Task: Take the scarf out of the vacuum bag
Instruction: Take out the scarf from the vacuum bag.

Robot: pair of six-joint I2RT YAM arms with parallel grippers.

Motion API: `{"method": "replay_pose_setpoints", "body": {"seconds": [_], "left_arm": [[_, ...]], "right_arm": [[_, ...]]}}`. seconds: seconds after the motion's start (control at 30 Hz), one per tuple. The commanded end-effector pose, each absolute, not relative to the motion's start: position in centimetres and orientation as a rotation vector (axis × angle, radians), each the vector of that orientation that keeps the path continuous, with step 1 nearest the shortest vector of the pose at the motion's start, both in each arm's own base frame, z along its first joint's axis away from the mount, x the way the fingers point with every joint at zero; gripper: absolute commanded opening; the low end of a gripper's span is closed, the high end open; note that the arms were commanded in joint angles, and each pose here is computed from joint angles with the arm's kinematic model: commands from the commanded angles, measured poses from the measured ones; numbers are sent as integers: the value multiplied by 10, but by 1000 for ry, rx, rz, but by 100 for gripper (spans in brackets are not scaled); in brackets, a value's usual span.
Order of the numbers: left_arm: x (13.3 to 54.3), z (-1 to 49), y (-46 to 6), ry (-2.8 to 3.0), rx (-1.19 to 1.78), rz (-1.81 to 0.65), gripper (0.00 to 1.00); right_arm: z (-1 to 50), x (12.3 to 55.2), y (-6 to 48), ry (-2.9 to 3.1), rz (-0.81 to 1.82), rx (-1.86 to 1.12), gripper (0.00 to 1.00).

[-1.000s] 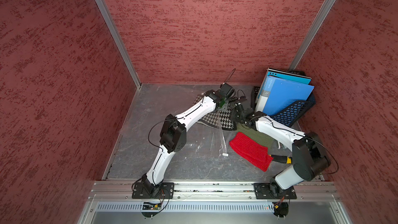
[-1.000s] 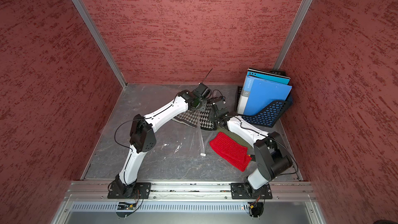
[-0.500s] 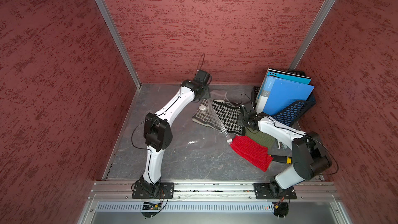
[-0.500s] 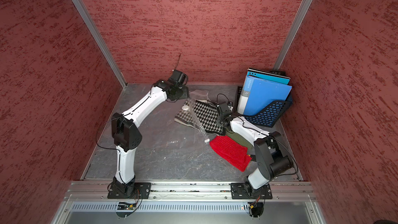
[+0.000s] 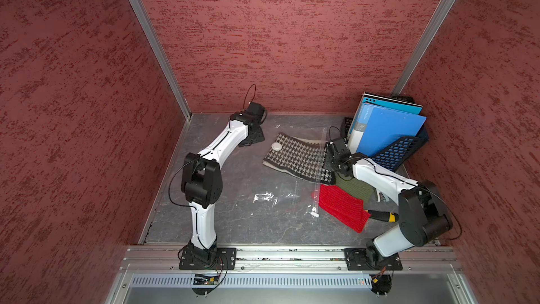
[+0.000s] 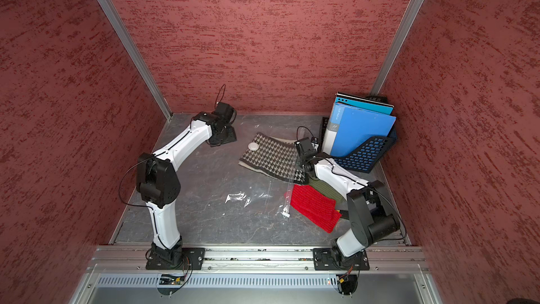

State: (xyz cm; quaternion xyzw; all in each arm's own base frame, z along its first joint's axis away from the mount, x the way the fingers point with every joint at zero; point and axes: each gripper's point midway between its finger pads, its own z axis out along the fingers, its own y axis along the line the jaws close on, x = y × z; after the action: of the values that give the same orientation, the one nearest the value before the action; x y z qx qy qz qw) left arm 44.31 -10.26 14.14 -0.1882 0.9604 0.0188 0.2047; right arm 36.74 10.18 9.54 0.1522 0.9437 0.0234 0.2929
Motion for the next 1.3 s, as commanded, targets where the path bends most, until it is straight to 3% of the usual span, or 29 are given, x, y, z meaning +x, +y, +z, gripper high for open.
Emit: {"method": "replay_pose_setpoints", "body": {"seconds": [0.0, 0.27, 0.4, 0.67, 0.93, 1.03, 1.2, 1.27], "left_arm": [[432, 132, -42, 2661, -819, 68, 75], [404, 113, 20, 2673, -1146, 229, 77], [353, 133, 52, 2587, -1301, 128, 77], [251, 149, 99, 2456, -1438, 192, 78], [243, 124, 163, 2514, -1398, 41, 70], [263, 123, 165, 2437, -1387, -222, 69], [272, 108, 182, 2537, -1388, -227, 69], [281, 102, 188, 2549, -1368, -267, 62]], "right_arm": [[105, 367, 96, 2489, 62, 407, 0], [112, 369, 102, 2490, 115, 400, 0], [118, 367, 105, 2491, 143, 384, 0], [126, 368, 121, 2516, 260, 327, 0], [135, 364, 141, 2545, 413, 284, 0], [138, 362, 149, 2543, 486, 289, 0], [154, 360, 155, 2501, 560, 275, 0], [158, 358, 157, 2486, 583, 271, 0]]}}
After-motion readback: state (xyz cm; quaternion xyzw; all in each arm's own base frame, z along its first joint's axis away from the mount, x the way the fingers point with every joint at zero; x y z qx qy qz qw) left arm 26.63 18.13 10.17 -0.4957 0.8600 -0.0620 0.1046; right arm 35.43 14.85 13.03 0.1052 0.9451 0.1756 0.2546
